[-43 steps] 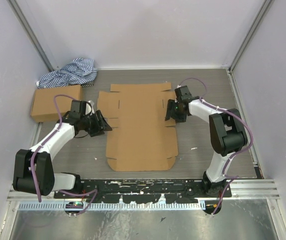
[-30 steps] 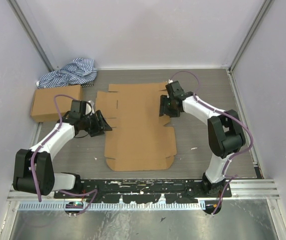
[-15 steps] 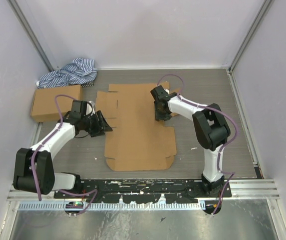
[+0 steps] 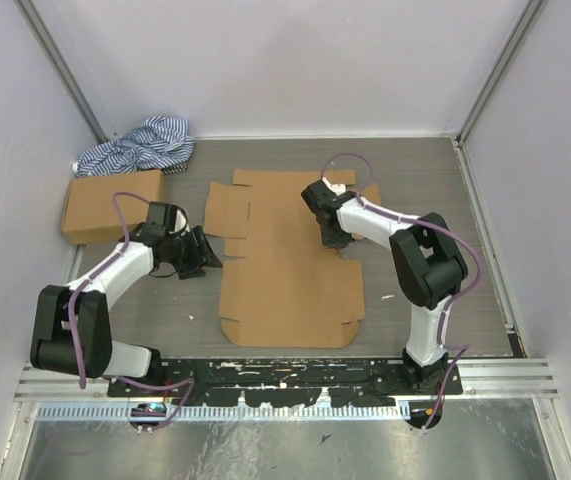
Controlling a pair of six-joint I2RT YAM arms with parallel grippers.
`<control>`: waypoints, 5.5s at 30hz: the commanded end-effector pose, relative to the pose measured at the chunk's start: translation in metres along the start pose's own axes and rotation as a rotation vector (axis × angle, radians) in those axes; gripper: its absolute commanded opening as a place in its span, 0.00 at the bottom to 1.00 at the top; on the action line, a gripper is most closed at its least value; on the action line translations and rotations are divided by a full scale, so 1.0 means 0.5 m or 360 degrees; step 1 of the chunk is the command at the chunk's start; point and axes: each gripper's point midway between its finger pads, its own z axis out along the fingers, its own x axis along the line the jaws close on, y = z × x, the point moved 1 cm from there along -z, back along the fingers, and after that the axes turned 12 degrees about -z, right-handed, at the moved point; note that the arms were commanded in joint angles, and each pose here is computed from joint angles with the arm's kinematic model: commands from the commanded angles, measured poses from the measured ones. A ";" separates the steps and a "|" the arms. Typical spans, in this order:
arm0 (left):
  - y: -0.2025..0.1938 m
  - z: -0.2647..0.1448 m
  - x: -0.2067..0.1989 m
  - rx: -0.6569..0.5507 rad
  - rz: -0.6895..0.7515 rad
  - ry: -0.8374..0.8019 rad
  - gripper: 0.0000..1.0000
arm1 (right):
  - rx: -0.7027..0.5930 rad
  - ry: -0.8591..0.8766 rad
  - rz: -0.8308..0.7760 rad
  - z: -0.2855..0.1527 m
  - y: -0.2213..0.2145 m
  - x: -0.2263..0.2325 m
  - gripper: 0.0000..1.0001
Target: Fold the paper box
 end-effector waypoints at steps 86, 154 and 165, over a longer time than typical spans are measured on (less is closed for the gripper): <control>-0.044 0.102 -0.140 0.0130 0.0342 0.0000 0.37 | -0.0149 0.0708 0.0082 -0.130 -0.012 0.085 0.47; 0.020 0.041 -0.198 -0.0124 0.0542 0.0338 0.55 | -0.0225 0.0596 0.0087 -0.166 0.070 0.075 0.49; 0.233 -0.023 -0.271 -0.0487 0.0422 0.0199 0.68 | -0.0581 0.0560 0.0285 -0.207 0.309 -0.092 0.60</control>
